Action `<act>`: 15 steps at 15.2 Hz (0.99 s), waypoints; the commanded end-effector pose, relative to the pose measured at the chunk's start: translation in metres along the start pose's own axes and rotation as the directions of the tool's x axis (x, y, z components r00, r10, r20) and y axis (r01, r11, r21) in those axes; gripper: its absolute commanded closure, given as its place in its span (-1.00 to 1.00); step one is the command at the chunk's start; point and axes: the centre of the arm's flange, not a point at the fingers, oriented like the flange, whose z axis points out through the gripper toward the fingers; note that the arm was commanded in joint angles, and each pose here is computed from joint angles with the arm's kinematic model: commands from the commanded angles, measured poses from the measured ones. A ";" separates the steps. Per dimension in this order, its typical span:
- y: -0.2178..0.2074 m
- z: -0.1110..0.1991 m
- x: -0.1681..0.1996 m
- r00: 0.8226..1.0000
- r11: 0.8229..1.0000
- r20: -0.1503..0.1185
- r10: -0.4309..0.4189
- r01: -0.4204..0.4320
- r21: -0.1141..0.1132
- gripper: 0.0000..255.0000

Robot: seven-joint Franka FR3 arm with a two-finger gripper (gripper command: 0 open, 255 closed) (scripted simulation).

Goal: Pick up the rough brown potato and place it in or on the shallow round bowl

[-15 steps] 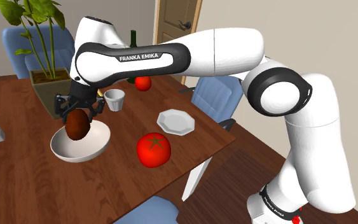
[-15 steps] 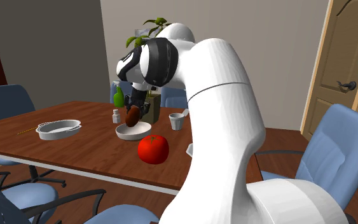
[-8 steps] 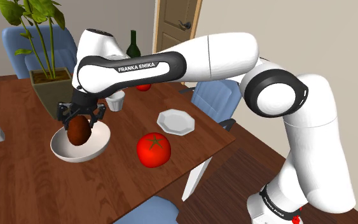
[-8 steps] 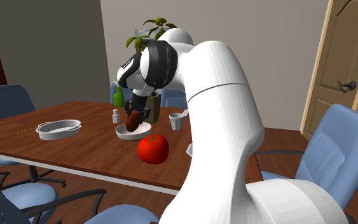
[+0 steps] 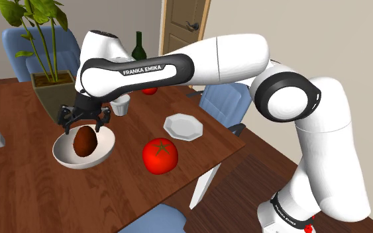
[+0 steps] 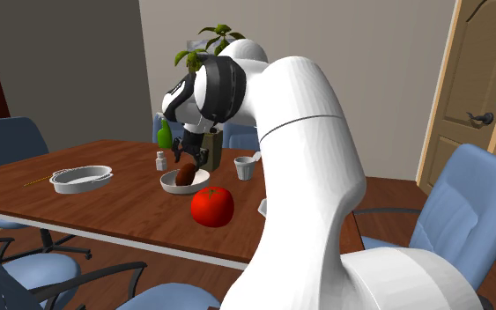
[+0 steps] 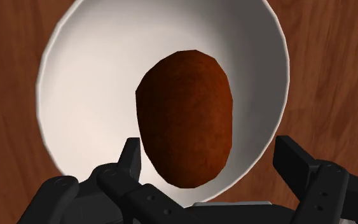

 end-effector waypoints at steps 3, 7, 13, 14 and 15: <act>0.000 0.000 0.000 1.000 1.000 0.000 0.000 0.000 0.000 -1.00; 0.000 -0.050 0.000 1.000 1.000 0.000 0.000 0.000 0.000 -1.00; 0.000 -0.050 0.000 1.000 1.000 0.000 0.000 0.000 0.000 -1.00; 0.000 -0.050 0.000 1.000 1.000 0.000 0.000 0.000 0.000 -1.00; 0.000 -0.050 0.000 1.000 1.000 0.000 0.000 0.000 0.000 -1.00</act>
